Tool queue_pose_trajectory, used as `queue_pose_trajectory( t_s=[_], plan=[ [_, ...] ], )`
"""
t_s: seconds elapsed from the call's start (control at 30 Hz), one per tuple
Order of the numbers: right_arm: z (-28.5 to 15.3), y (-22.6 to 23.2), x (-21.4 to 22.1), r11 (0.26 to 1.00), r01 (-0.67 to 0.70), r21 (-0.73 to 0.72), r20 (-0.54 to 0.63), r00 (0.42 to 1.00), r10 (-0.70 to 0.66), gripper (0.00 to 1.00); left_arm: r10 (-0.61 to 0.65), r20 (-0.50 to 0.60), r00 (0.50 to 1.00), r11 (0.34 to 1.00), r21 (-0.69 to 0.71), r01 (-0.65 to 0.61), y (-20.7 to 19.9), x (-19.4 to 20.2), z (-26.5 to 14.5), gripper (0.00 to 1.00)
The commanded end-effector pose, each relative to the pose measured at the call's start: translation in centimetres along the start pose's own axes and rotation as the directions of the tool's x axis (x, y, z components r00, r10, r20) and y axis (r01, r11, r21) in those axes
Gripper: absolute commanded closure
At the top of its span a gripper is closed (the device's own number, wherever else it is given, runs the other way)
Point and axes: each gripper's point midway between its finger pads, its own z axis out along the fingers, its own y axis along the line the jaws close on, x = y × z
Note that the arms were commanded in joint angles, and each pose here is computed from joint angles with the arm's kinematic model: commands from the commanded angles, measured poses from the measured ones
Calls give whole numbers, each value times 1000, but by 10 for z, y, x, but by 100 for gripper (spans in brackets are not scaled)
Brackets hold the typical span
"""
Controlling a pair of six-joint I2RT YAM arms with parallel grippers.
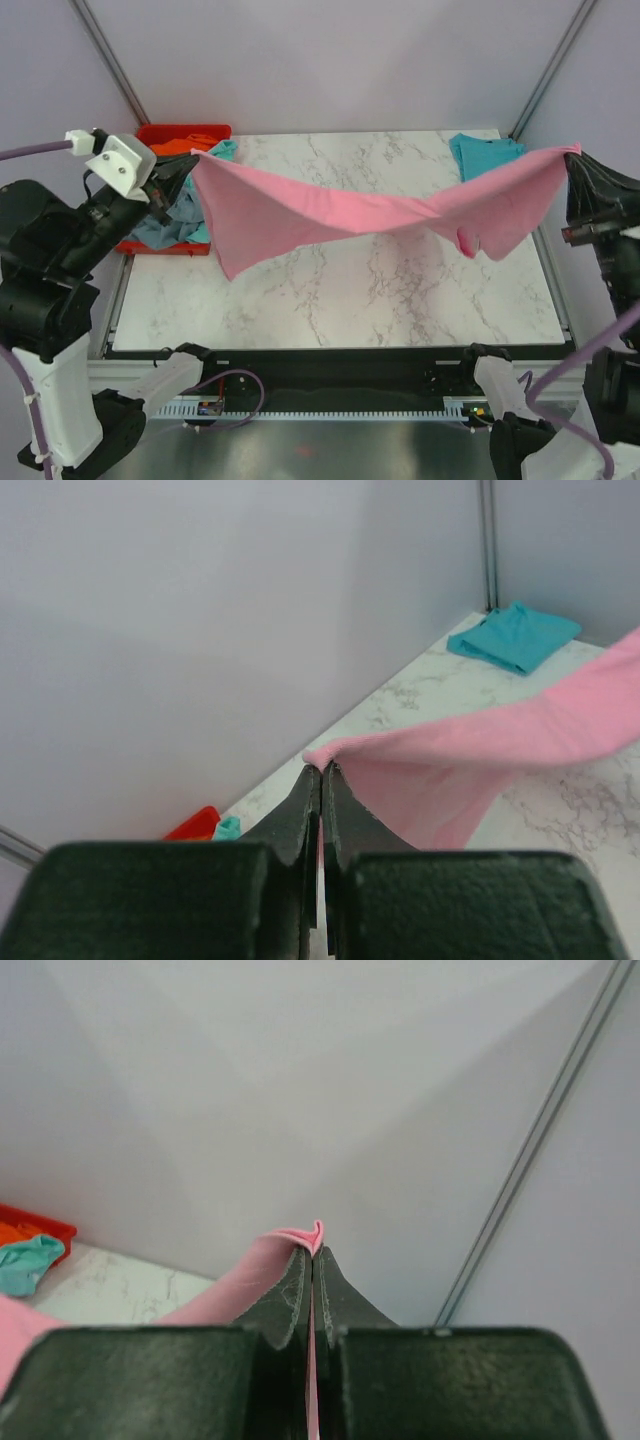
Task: Fold and stack the t-shirts
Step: Flatten the tshirt out
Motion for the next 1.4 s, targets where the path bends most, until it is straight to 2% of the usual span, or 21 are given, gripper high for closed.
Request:
queue_pose_trajectory(
  t_s=[0.0,0.2,0.3,0.43,0.53,0.7,0.8,0.83,0.9,0.93,1.0,1.03,1.07,1.1,1.13,1.17,1.2,1.23,1.27,1.3,1.37],
  plan=[
    [-14,-10,-21,996,27,81,35,999,-30,100,51,58,997,998,25,-52,-6,-23,-17,98],
    [-17,-23,-71,990,-13,144,158,987,-10,100,96,118,988,995,-21,-95,2,-51,-32,98],
    [6,-34,-69,988,-11,153,155,988,-13,100,102,86,991,995,-27,-100,8,-42,-20,98],
    [57,-48,-38,991,-27,129,98,995,15,100,80,3,997,996,-35,-79,17,-13,8,98],
    [104,-55,12,993,-71,94,16,997,70,100,51,-109,993,999,-13,-53,18,37,40,98],
    [173,-48,138,975,-224,1,-206,954,220,100,20,-284,959,999,49,-6,11,118,87,98],
    [203,-43,232,961,-277,-18,-379,891,250,100,8,-387,922,997,75,23,7,176,116,98],
    [214,-42,275,957,-290,-13,-449,857,253,100,-3,-451,892,994,93,50,2,210,127,98],
    [222,-36,329,968,-250,-34,-533,823,194,100,-20,-505,863,996,67,62,8,242,140,98],
    [229,-35,377,966,-259,-22,-601,775,194,100,-33,-536,843,995,60,78,10,259,147,98],
    [240,-31,417,965,-262,-19,-645,740,188,100,-89,-613,785,991,23,130,18,305,166,98],
    [244,-26,463,959,-283,-7,-701,685,197,100,-101,-611,785,992,4,130,27,305,176,98],
    [261,-22,464,961,-275,-25,-688,702,182,100,-129,-659,741,988,-18,157,29,337,189,98],
    [267,-18,501,962,-273,-23,-724,668,172,100,-147,-670,728,986,-43,159,38,347,194,98],
    [287,-22,493,969,-247,-25,-692,704,162,100,-154,-652,743,987,-70,144,51,340,206,98],
    [298,-16,497,970,-241,-34,-685,712,154,100,-169,-682,712,984,-81,157,52,364,216,98],
    [304,-12,526,968,-249,-24,-708,688,160,100,-167,-661,731,986,-96,138,64,356,226,98],
    [325,-16,510,971,-238,-21,-663,730,165,100,-166,-672,722,986,-111,123,69,364,232,98],
    [333,-13,513,973,-229,-12,-656,737,166,100,-162,-691,704,987,-111,119,71,382,239,98],
    [338,-9,538,973,-230,0,-671,721,171,100,-160,-682,714,987,-123,104,78,380,247,98],
    [356,-7,537,977,-213,12,-627,760,174,100,-163,-678,717,985,-156,76,89,386,255,98]
  ],
)
